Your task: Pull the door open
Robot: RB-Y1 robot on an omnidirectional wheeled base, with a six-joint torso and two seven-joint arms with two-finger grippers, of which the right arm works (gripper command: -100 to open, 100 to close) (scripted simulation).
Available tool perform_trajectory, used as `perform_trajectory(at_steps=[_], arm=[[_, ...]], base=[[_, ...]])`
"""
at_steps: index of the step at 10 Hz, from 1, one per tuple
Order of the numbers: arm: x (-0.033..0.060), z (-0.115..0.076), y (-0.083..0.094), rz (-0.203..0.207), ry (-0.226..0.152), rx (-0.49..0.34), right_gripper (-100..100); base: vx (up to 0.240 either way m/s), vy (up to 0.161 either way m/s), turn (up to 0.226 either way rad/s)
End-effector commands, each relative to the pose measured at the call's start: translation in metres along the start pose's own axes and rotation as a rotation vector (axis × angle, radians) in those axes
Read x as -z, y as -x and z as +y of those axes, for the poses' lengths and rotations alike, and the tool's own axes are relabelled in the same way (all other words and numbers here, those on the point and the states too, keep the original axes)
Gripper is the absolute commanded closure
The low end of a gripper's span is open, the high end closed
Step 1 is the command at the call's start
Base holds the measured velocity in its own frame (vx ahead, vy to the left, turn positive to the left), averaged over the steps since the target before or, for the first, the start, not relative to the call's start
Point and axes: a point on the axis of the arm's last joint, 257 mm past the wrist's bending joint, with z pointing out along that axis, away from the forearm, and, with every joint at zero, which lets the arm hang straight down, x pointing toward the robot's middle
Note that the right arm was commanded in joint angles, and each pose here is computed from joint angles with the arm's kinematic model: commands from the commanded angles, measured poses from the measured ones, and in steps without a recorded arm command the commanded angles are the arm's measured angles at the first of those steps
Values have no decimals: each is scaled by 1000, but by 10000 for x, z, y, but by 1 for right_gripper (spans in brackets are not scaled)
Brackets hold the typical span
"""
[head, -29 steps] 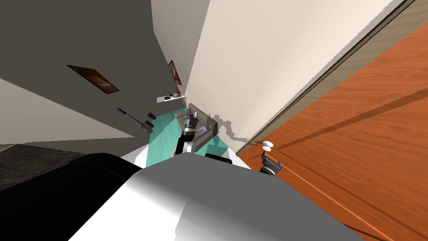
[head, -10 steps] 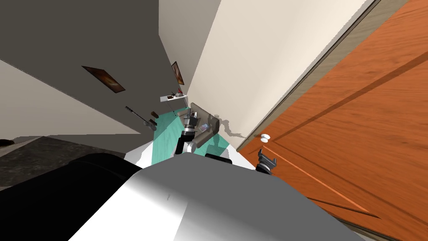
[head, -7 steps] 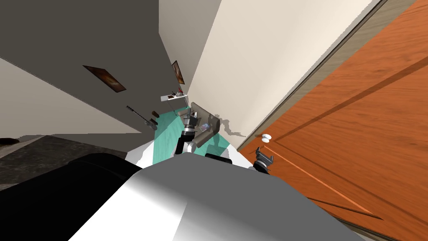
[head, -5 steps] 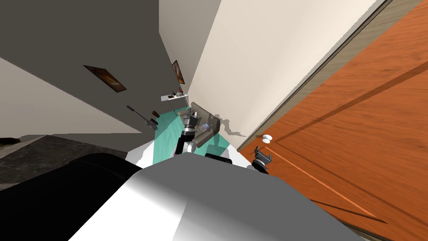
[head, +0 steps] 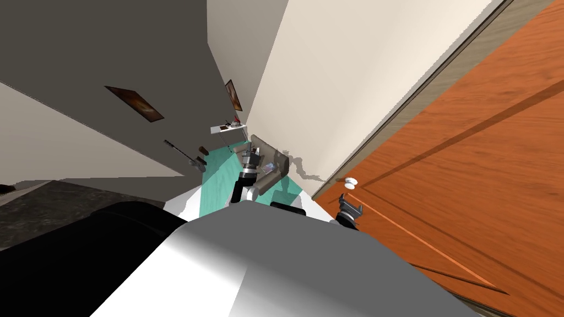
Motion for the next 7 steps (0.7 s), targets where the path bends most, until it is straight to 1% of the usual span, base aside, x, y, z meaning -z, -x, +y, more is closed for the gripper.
perform_trajectory(at_steps=[1,4,6,7], arm=[[-59,113,-10,0,-1,-2,-100],[-120,264,-20,0,-2,-2,-100],[-150,341,-28,0,-2,-2,-100],[-160,365,-31,0,-2,-2,-100]], base=[[118,-25,-16],[172,-48,-4],[230,-49,6],[186,-4,-46]])
